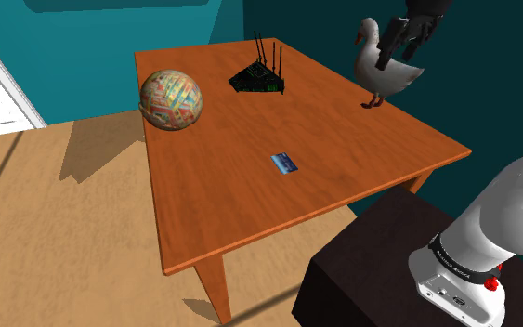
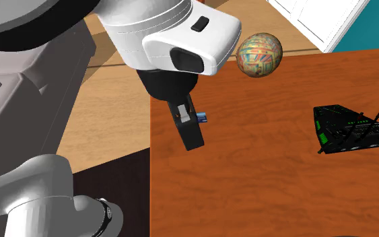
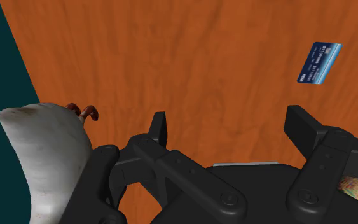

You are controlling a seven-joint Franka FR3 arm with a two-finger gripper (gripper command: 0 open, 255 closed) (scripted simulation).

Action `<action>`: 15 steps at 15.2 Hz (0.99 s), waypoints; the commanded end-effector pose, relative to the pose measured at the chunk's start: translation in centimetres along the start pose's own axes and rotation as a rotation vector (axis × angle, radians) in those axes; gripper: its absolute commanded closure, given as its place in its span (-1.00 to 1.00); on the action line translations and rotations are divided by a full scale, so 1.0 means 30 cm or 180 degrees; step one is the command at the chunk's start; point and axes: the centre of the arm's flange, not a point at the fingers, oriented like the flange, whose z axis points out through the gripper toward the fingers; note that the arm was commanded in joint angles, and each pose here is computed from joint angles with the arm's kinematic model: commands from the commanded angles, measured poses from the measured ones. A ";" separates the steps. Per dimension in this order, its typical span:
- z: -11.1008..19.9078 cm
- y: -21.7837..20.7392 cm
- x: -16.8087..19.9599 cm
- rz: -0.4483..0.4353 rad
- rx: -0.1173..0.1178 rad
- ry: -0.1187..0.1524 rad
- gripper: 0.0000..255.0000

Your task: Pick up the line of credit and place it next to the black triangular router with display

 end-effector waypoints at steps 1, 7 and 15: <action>0.000 0.000 0.000 0.0000 0.0000 0.0000 -1.00; 0.196 -0.181 -0.044 0.0099 -0.0006 0.0294 -1.00; 0.461 -0.424 -0.065 0.0230 -0.0013 0.0685 -1.00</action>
